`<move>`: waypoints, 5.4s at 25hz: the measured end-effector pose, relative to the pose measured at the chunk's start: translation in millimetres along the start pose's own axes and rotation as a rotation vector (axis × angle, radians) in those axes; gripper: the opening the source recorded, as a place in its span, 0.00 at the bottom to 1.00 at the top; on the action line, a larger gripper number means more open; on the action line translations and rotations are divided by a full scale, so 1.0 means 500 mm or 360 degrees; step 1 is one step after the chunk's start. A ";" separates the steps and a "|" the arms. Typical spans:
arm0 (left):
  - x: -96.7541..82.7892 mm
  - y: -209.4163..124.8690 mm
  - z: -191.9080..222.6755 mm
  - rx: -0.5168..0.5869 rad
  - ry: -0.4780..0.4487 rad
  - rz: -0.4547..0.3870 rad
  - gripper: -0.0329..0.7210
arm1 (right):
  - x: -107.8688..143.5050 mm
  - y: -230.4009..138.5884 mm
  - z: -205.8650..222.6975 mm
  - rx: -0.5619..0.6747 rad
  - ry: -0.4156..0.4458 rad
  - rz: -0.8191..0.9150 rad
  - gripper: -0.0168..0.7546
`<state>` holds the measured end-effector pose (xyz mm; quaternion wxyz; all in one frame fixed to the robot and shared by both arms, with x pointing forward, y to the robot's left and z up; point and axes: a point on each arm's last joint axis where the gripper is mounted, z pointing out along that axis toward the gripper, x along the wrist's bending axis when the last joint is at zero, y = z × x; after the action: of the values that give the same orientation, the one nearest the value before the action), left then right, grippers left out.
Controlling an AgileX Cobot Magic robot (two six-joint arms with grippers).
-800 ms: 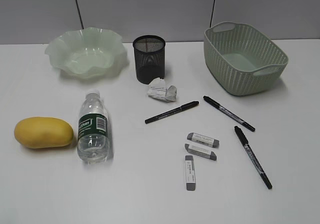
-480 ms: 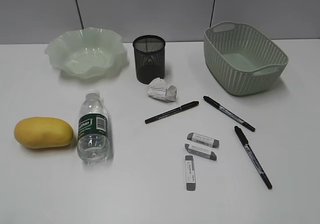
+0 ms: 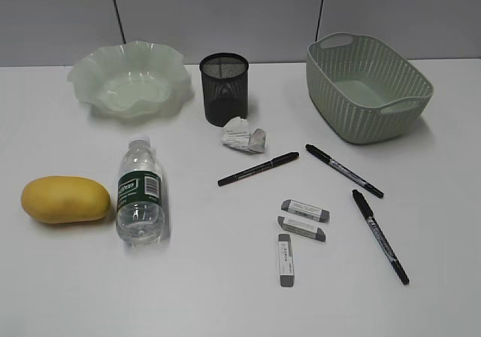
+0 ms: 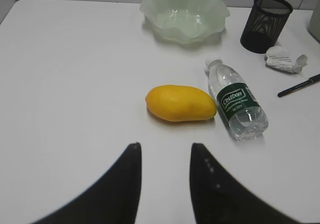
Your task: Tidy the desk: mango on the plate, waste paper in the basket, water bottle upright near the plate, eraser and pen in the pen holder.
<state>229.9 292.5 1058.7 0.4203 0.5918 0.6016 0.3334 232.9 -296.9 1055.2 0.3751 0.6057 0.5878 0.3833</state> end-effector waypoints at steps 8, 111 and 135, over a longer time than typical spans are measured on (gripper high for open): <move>0.000 0.000 0.000 0.0000 0.0000 0.0000 0.38 | 0.000 0.000 0.000 0.0000 0.0000 0.0000 0.66; -0.166 0.030 0.747 0.1651 -0.0845 0.1988 0.79 | 0.000 0.000 0.000 0.0001 0.0003 0.0002 0.64; -0.120 0.144 0.683 0.1475 -0.0654 0.1777 0.77 | 0.000 0.000 0.000 0.0001 0.0003 0.0002 0.64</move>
<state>565.1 205.9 985.4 0.0006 0.9753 0.2003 0.0926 232.9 -296.7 1055.1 0.3742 0.6057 0.5879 0.3841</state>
